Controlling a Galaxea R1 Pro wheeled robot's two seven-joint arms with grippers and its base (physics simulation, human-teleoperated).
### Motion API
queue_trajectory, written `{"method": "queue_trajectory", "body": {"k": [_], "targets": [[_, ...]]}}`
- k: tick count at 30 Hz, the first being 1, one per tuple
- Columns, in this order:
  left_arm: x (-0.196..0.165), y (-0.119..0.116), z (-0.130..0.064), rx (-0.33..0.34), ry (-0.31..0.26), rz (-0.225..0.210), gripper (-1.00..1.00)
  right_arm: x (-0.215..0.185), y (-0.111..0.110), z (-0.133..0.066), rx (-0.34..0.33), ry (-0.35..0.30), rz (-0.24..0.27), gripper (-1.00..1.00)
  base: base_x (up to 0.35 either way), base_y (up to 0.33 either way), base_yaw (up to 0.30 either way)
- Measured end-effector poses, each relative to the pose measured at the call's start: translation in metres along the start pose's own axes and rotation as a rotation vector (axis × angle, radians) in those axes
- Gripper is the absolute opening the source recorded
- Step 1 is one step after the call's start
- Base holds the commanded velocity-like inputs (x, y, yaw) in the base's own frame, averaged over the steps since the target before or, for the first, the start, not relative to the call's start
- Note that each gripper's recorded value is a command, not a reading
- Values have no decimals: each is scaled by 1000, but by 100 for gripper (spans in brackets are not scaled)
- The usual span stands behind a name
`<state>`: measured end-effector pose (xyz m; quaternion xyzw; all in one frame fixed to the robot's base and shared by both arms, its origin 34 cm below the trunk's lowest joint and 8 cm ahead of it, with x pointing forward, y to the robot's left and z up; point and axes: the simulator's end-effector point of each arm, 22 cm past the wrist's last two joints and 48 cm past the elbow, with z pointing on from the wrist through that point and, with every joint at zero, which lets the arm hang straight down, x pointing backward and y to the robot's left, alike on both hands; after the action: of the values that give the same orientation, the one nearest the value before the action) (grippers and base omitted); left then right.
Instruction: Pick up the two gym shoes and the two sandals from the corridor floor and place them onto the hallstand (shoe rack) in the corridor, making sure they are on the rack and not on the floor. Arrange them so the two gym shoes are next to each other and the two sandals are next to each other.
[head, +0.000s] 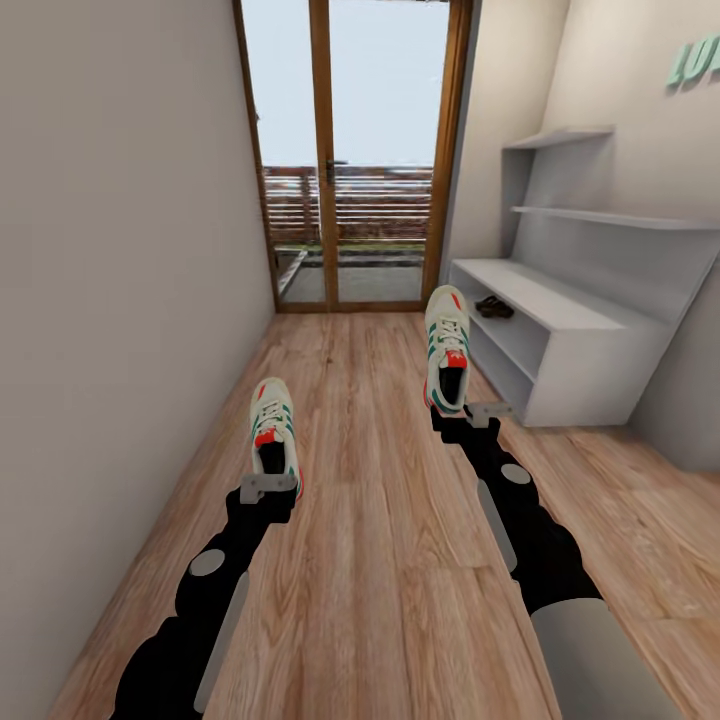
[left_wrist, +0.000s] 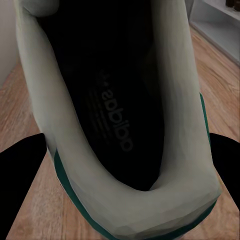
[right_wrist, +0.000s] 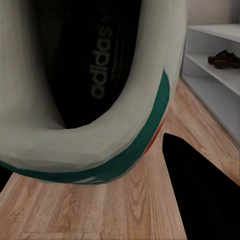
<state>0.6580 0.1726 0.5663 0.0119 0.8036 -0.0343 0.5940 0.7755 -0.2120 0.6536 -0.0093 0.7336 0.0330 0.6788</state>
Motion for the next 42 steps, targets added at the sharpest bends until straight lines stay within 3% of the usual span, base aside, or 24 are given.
{"method": "queue_trajectory", "body": {"k": [26,32,42], "targets": [[1,0,-1,-3,1,-4,-100,0,0,0,0,0,0,-100,319,55,0],[2,-3,-1,19,5,-60,-100,0,0,0,-1,0,0,-100,345,1,0],[2,-4,-1,22,6,-69,-100,-1,1,0,-6,-2,-1,-100,347,0,0]]}}
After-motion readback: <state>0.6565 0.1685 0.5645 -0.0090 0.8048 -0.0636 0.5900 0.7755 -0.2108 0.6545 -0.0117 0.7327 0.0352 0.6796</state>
